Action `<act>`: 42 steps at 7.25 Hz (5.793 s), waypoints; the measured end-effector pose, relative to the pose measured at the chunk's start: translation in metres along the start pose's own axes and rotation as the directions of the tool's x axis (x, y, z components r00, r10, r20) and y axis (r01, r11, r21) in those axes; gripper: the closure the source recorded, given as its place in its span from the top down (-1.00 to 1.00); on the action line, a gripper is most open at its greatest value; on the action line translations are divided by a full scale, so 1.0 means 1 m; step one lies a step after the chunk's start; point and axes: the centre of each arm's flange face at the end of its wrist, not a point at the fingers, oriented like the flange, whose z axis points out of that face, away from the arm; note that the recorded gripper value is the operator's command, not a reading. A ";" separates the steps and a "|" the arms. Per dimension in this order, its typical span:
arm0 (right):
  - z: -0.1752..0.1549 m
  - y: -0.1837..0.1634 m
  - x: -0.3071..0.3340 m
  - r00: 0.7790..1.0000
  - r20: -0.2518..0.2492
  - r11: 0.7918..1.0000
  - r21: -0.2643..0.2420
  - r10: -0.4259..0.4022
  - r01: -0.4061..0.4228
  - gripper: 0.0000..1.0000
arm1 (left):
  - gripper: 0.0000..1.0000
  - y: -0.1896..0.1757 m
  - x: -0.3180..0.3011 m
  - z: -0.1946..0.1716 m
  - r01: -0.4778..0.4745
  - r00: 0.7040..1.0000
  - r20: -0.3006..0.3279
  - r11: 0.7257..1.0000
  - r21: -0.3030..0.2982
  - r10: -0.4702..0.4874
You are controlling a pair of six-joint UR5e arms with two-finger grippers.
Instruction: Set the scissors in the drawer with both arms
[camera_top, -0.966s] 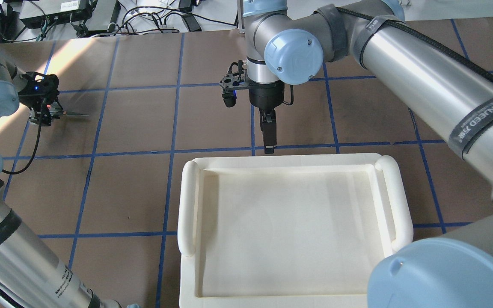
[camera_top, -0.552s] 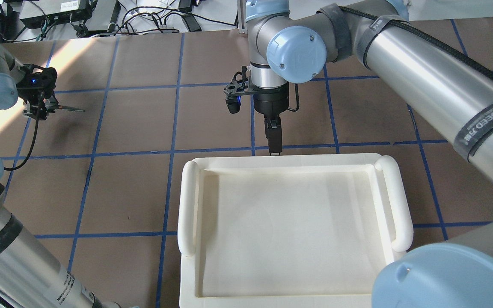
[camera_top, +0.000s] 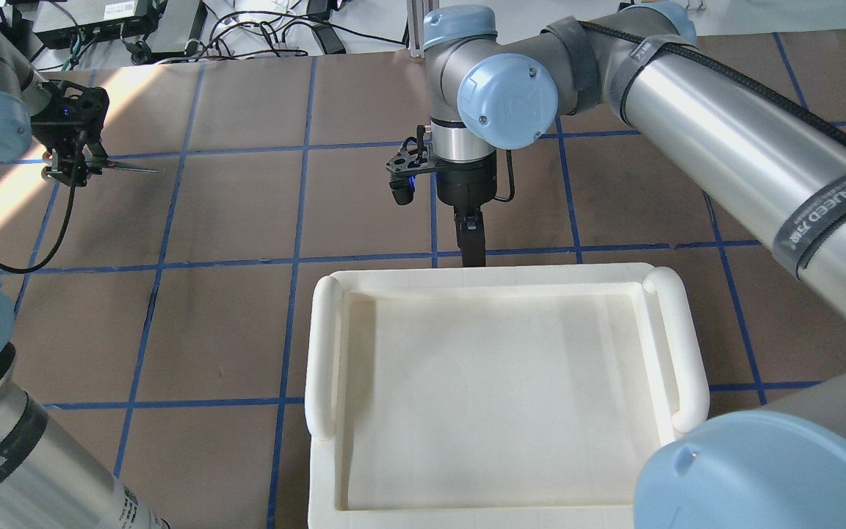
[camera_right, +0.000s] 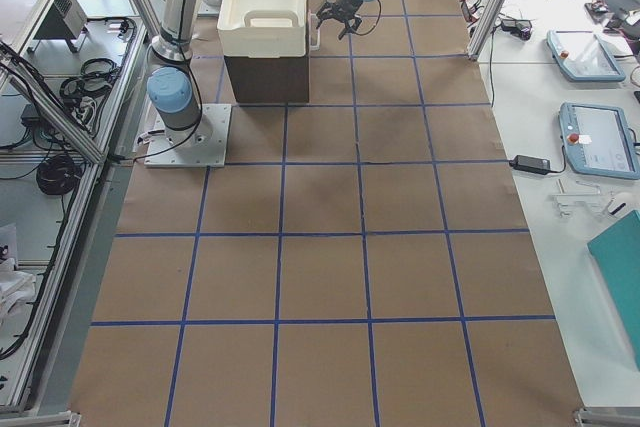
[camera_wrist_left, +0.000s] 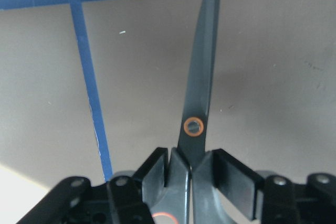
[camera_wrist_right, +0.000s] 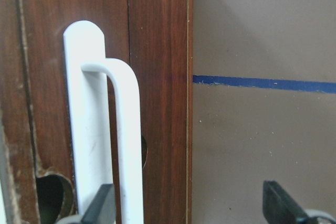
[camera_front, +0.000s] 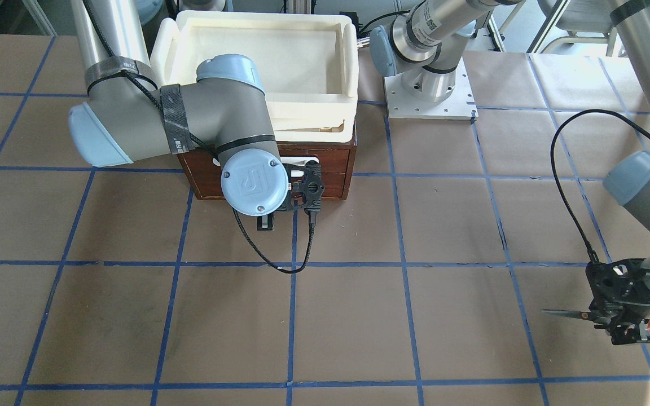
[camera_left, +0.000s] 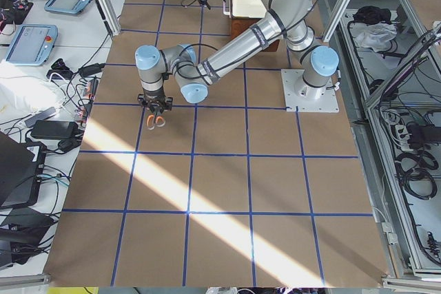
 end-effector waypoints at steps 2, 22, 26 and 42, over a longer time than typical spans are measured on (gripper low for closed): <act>0.006 0.000 0.003 1.000 0.009 1.000 0.000 0.001 -0.001 1.00 | -1.00 -0.014 0.012 -0.030 0.064 0.997 -0.036 0.997 0.031 -0.063; -0.049 0.001 0.079 0.986 -0.168 0.999 0.050 0.019 -0.011 0.22 | -1.00 -0.074 0.032 -0.074 0.094 0.989 -0.117 0.996 0.013 -0.091; -0.059 0.004 0.101 0.969 -0.245 0.997 0.075 0.029 -0.011 0.74 | -1.00 -0.084 0.033 -0.070 0.084 0.989 -0.125 0.996 0.024 -0.081; -0.200 0.125 -0.208 0.358 -0.175 0.390 0.580 0.917 -0.715 1.00 | -1.00 -0.516 0.149 -0.136 0.094 0.992 -0.088 0.994 0.047 -0.090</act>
